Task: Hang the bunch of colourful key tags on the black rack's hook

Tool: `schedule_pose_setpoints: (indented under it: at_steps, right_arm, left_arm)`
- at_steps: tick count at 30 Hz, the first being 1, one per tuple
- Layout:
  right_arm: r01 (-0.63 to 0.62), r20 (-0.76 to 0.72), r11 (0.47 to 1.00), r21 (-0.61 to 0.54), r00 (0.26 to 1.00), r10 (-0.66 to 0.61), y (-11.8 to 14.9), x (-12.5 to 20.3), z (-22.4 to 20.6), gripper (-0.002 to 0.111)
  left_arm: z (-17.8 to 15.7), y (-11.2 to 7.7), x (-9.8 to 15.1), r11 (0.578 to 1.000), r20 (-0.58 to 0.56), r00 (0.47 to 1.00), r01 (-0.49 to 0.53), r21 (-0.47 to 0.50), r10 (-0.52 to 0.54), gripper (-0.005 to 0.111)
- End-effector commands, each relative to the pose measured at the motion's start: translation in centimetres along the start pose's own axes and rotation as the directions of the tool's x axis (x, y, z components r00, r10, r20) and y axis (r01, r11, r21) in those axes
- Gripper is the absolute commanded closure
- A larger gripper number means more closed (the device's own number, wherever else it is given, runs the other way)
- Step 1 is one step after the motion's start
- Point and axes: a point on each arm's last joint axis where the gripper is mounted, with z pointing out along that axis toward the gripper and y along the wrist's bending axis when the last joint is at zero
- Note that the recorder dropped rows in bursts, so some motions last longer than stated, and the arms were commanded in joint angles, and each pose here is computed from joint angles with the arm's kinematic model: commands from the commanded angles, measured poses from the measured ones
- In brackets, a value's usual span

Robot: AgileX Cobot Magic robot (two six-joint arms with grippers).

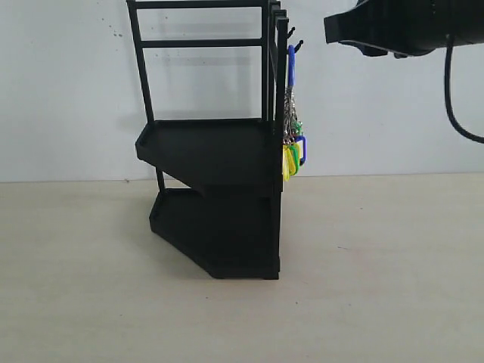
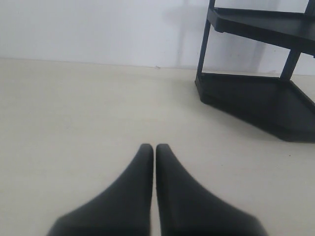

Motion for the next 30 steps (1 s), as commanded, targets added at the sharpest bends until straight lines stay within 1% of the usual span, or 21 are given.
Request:
schedule_pose_setpoints:
  at_steps: [1,4,8,9,11,12,13,16,18,21,22,24,25,26,30]
  right_arm:
    - [-0.001,0.001,1.0,0.01,1.0,0.001,0.0,1.0,-2.5,0.073]
    - [-0.029,-0.012,1.0,0.01,1.0,0.029,0.1,2.2,-4.0,0.073]
    - [-0.158,-0.064,0.987,0.021,0.985,0.159,0.3,5.3,-5.2,0.074]
    - [-0.171,-0.072,0.985,0.026,0.982,0.173,0.4,6.1,-5.6,0.077]
    - [-0.175,-0.072,0.984,0.036,0.982,0.177,0.4,7.4,-6.2,0.09]
    - [-0.175,-0.073,0.984,0.042,0.981,0.178,0.4,8.2,-6.6,0.101]
    - [-0.187,-0.063,0.981,0.045,0.98,0.189,0.4,8.5,-7.0,0.109]
    - [-0.293,-0.037,0.955,0.048,0.955,0.295,0.5,9.1,-8.0,0.108]
    - [-0.352,-0.052,0.935,0.043,0.934,0.354,0.6,9.4,-8.5,0.108]
    - [-0.37,-0.135,0.929,0.033,0.919,0.371,1.0,10.0,-8.8,0.108]
    - [-0.408,-0.159,0.912,0.034,0.899,0.408,1.2,10.2,-8.9,0.108]
    - [-0.527,-0.218,0.849,0.046,0.824,0.523,1.6,10.6,-9.0,0.108]
    - [-0.543,-0.234,0.838,0.051,0.809,0.539,1.6,10.8,-9.1,0.108]
    - [-0.542,-0.249,0.839,0.052,0.806,0.537,1.7,10.9,-9.1,0.108]
    - [-0.542,-0.24,0.839,0.051,0.809,0.537,1.7,10.8,-9.1,0.108]
  left_arm:
    - [0.0,0.0,-0.1,1.0,0.011,1.0,-0.008,-0.001,0.008,0.102]
    - [0.0,0.0,-0.1,1.0,0.011,1.0,-0.008,-0.001,0.008,0.102]
    - [0.0,0.0,-0.1,1.0,0.011,1.0,-0.008,-0.001,0.008,0.102]
    - [0.0,0.0,-0.1,1.0,0.011,1.0,-0.008,-0.001,0.008,0.102]
    - [0.0,0.0,-0.1,1.0,0.011,1.0,-0.008,-0.001,0.008,0.102]
    - [0.0,0.0,-0.1,1.0,0.011,1.0,-0.008,-0.001,0.008,0.102]
    - [0.0,0.0,-0.1,1.0,0.011,1.0,-0.008,-0.001,0.008,0.102]
    - [0.0,0.0,-0.1,1.0,0.011,1.0,-0.008,-0.001,0.008,0.102]
    - [0.0,0.0,-0.1,1.0,0.011,1.0,-0.008,-0.001,0.008,0.102]
    - [0.0,0.0,-0.1,1.0,0.011,1.0,-0.008,-0.001,0.008,0.102]
    - [0.0,0.0,-0.1,1.0,0.011,1.0,-0.008,-0.001,0.008,0.102]
    - [0.0,0.0,-0.1,1.0,0.011,1.0,-0.008,-0.001,0.008,0.102]
    - [0.0,0.0,-0.1,1.0,0.011,1.0,-0.008,-0.001,0.008,0.102]
    - [0.0,0.0,-0.1,1.0,0.011,1.0,-0.008,-0.001,0.008,0.102]
    - [0.0,0.0,-0.1,1.0,0.011,1.0,-0.008,-0.001,0.008,0.102]
